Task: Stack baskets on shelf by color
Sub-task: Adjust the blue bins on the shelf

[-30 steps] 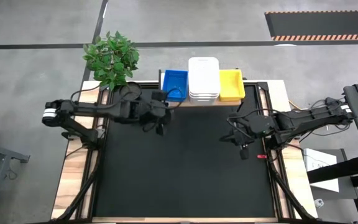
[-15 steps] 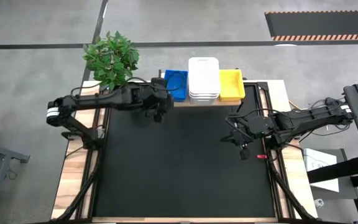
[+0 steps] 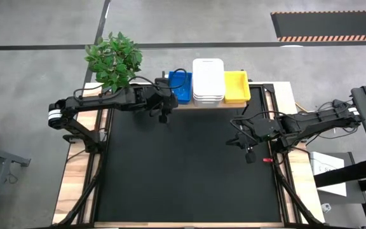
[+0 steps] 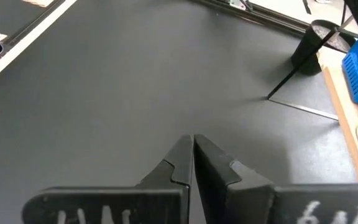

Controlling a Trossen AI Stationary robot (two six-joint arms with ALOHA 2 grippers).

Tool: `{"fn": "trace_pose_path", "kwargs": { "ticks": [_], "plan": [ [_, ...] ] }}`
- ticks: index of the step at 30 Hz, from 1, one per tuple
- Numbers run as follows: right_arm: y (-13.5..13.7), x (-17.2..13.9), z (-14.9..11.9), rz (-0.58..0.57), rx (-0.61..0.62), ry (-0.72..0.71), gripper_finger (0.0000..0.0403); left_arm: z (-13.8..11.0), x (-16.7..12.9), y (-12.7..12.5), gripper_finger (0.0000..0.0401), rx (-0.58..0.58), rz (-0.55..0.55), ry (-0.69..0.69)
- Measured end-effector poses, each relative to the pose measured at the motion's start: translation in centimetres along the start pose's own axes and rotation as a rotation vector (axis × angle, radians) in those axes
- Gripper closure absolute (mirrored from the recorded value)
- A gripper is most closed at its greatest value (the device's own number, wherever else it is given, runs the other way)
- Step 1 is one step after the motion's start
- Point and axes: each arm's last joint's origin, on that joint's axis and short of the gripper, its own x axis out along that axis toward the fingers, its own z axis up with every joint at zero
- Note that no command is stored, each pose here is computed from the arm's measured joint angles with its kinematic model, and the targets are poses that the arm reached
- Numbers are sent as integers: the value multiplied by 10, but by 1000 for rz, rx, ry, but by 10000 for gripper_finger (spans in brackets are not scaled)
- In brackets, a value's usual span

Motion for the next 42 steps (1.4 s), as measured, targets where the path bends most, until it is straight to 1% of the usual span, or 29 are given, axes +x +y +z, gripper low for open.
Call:
{"fn": "trace_pose_path", "kwargs": {
  "ticks": [6,12,18,21,29,32,37,42],
  "plan": [
    [0,0,0,1,8,5,394,-1,2,0,244,-35,-50,-40],
    [0,0,-1,2,13,7,394,-9,12,-3,244,-47,-32,-46],
    [0,0,-1,2,18,8,394,-12,14,-4,246,-65,-34,-37],
    [0,0,-1,2,18,8,394,-12,15,-4,263,-74,-34,-35],
    [0,0,-1,2,18,9,394,-13,15,-5,333,-80,-34,-32],
    [0,0,-1,2,18,8,394,-12,15,-4,352,-119,-29,-44],
    [0,0,-1,2,16,9,394,-10,15,-3,370,-139,-21,-62],
    [0,0,-1,2,17,9,394,-9,15,-3,372,-141,-16,-69]
  ]
}}
